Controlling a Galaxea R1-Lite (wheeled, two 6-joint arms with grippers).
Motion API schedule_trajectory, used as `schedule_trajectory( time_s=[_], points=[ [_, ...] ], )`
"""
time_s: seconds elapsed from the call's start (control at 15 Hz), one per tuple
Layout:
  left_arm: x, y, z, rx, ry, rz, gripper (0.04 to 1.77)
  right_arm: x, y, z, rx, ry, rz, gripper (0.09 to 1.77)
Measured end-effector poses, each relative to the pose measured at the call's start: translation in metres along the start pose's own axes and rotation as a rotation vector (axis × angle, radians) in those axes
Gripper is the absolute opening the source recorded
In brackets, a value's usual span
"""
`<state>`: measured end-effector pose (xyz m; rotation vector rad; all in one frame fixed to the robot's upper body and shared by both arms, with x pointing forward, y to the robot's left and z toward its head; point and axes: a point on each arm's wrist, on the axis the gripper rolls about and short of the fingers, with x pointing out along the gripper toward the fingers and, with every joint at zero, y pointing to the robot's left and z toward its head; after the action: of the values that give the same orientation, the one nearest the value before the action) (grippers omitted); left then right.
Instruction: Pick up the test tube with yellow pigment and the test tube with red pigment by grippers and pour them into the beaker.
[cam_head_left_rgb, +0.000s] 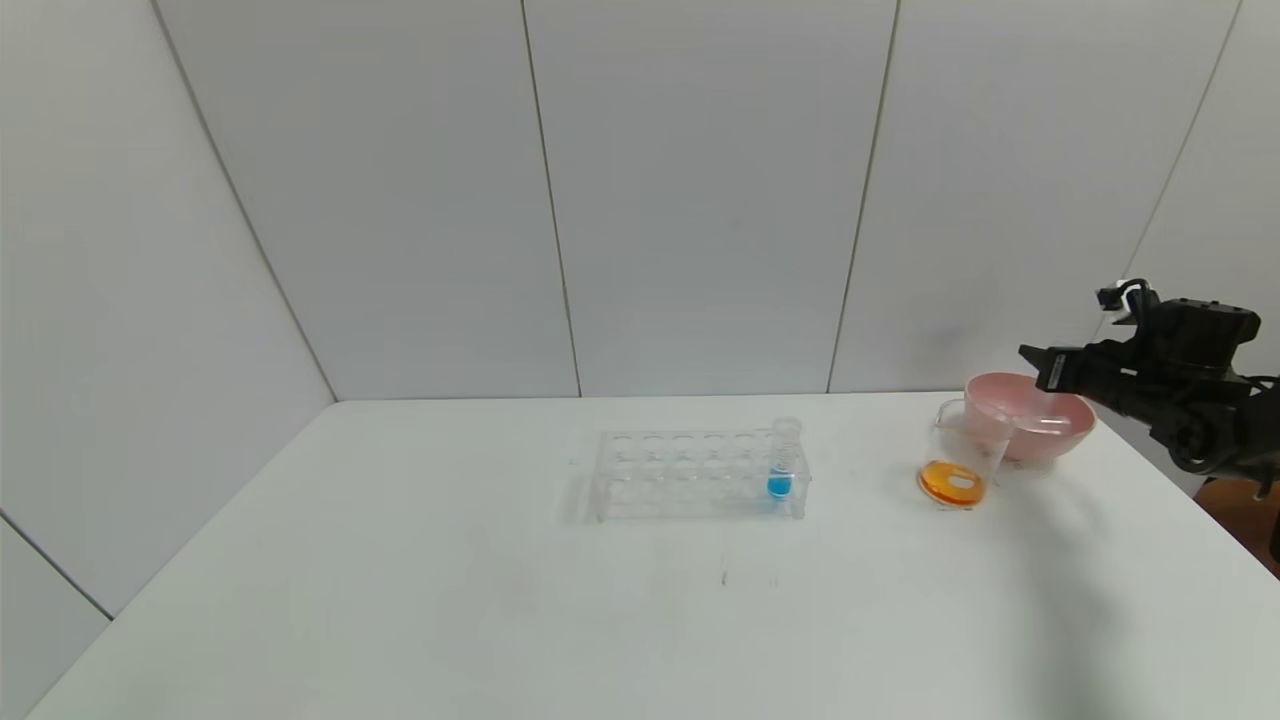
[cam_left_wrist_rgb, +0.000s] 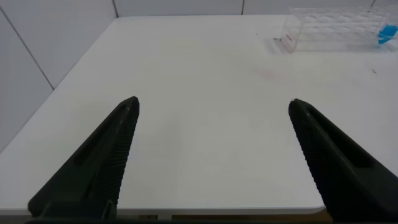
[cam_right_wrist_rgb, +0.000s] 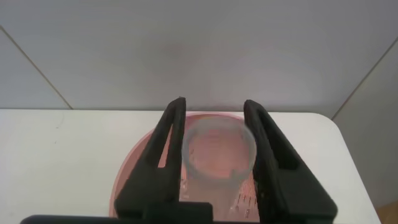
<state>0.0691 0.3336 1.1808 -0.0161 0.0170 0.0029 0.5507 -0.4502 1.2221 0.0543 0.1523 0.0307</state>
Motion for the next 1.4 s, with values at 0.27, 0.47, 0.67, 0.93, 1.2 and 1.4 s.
schedule_trajectory(
  time_s=[0.27,0.47,0.67,0.93,1.2,1.4],
  points=[
    [0.000,0.000,0.000,0.000,0.000,0.000,1.72,0.000,0.001,0.004,-0.007,-0.032,0.002,1.13],
    [0.000,0.000,0.000,0.000,0.000,0.000,1.72,0.000,0.001,0.004,-0.006,-0.034,0.001,1.32],
    [0.000,0.000,0.000,0.000,0.000,0.000,1.72,0.000,0.001,0.002,-0.004,-0.028,-0.004,1.44],
    [0.000,0.000,0.000,0.000,0.000,0.000,1.72,-0.006,0.013,0.012,-0.007,-0.031,0.008,1.55],
    [0.000,0.000,0.000,0.000,0.000,0.000,1.72,-0.021,0.043,0.029,-0.020,-0.048,0.050,1.61],
    [0.000,0.000,0.000,0.000,0.000,0.000,1.72,-0.048,0.067,0.049,-0.030,-0.073,0.064,1.64]
  ],
)
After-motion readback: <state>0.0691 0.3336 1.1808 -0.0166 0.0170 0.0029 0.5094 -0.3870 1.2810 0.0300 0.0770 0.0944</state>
